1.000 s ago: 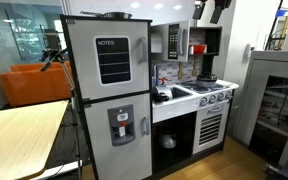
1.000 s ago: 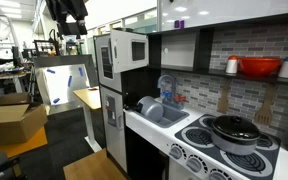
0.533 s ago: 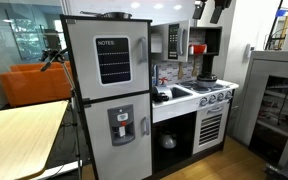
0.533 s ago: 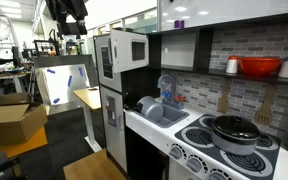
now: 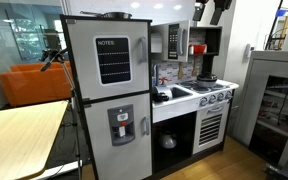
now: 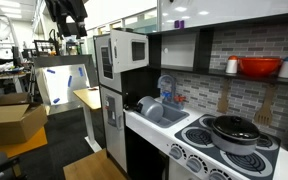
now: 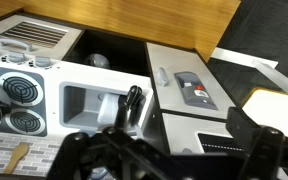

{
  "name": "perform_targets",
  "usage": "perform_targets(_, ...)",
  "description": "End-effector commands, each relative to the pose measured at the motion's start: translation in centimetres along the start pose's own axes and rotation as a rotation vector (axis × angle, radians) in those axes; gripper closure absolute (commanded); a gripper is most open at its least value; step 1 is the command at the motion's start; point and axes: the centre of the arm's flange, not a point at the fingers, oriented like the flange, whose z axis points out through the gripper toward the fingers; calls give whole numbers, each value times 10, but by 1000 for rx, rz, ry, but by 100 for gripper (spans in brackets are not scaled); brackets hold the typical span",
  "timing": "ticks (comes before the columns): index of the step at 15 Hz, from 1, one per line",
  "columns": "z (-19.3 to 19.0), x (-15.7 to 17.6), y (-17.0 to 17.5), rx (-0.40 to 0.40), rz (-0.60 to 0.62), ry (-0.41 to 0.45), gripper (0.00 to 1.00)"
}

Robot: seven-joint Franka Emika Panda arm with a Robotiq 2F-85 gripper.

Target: Move the pot from the sink to the top cabinet then close the cabinet door

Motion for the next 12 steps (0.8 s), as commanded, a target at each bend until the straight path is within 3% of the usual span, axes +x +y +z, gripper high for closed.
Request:
perform_targets(1,16,-2,-3,-7,8,11,0)
perform_targets(12,98,-1,-4,-11,100,17,0)
